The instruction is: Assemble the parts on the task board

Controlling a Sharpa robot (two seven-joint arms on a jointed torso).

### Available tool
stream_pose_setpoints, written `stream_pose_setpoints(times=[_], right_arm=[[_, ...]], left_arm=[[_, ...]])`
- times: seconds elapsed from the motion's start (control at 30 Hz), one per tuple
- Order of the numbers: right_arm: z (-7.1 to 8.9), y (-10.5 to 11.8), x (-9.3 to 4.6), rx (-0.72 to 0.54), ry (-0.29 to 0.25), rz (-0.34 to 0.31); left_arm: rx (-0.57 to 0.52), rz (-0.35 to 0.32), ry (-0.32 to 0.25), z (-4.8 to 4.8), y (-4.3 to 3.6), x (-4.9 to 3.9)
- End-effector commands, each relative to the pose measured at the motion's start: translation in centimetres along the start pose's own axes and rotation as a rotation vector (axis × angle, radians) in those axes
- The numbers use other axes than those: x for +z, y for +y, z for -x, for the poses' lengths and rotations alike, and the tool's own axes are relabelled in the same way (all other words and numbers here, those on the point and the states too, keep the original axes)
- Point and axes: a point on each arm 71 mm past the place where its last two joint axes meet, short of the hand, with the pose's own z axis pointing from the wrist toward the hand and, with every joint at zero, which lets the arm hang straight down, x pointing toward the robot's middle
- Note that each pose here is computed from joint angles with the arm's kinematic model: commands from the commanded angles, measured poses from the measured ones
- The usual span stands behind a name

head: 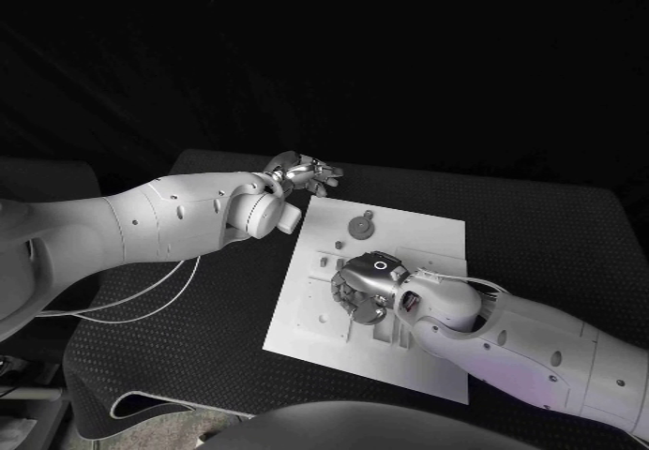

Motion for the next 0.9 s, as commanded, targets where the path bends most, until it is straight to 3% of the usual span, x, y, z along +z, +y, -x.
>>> stream_pose_setpoints(times=[0.03,0.6,0.9], right_arm=[[-0.30,0.26,0.10,-0.004,0.018,0.014],[-0.54,-0.20,0.12,-0.030,0.030,-0.006],[-0.94,-0.44,0.39,-0.037,0.067,-0.028]], left_arm=[[-0.004,-0.009,0.010,-0.19,-0.20,0.03],[-0.004,-0.008,0.009,-0.12,-0.20,-0.01],[-0.004,-0.008,0.009,-0.10,-0.23,-0.01]])
